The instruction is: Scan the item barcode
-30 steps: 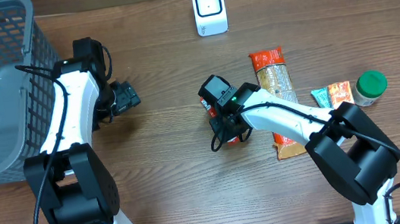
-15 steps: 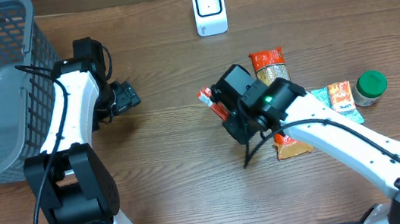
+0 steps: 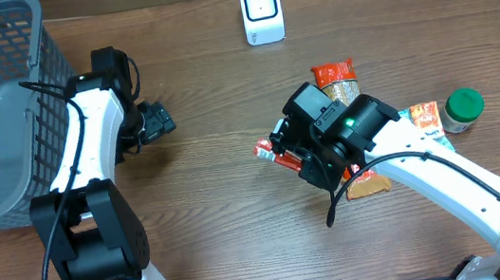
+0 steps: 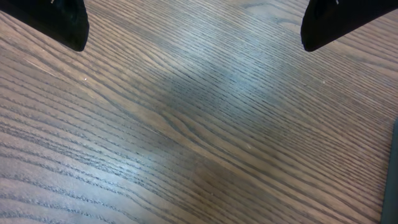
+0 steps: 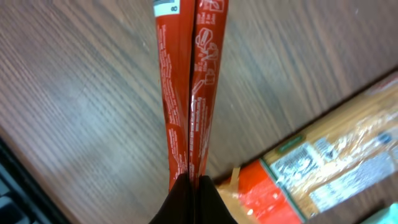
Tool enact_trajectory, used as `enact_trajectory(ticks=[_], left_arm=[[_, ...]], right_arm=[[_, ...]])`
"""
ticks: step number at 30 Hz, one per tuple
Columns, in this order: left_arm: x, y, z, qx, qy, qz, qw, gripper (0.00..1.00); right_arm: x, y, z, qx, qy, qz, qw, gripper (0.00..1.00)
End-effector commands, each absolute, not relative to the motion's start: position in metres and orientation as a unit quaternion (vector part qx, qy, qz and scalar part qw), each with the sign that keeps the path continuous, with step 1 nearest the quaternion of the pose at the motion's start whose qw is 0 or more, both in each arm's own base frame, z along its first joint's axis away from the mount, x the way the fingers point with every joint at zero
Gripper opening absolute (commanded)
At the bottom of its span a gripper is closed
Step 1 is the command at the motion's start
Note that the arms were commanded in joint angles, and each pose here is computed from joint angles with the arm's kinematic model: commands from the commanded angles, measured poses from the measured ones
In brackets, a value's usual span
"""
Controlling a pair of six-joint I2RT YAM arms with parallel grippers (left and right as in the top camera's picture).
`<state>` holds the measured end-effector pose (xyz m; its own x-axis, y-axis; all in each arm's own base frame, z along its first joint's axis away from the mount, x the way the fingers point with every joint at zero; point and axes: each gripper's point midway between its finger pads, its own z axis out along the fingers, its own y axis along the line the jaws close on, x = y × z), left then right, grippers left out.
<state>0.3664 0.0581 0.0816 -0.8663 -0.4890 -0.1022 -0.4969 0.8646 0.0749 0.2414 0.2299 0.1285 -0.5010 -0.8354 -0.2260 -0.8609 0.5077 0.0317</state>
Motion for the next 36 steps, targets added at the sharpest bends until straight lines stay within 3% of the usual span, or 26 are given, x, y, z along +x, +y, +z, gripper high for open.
enact_trajectory(ticks=[1, 19, 25, 31, 36], left_arm=[[0.368, 0.058, 0.088, -0.242, 0.968, 0.051, 0.049, 1.00], [0.368, 0.058, 0.088, -0.242, 0.968, 0.051, 0.049, 1.00], [0.368, 0.058, 0.088, -0.242, 0.968, 0.051, 0.049, 1.00], [0.368, 0.058, 0.088, -0.242, 0.968, 0.051, 0.049, 1.00], [0.368, 0.058, 0.088, -0.242, 0.968, 0.051, 0.049, 1.00]], right_arm=[[0.247, 0.237, 0.139, -0.505, 0.850, 0.083, 0.123, 0.04], [0.256, 0.268, 0.032, -0.519, 0.842, 0.125, 0.076, 0.04], [0.263, 0.273, 0.019, -0.519, 0.842, 0.124, 0.080, 0.04], [0.265, 0.275, 0.020, -0.507, 0.849, 0.126, 0.083, 0.25], [0.272, 0.281, 0.033, -0.482, 0.861, 0.133, 0.094, 0.30]])
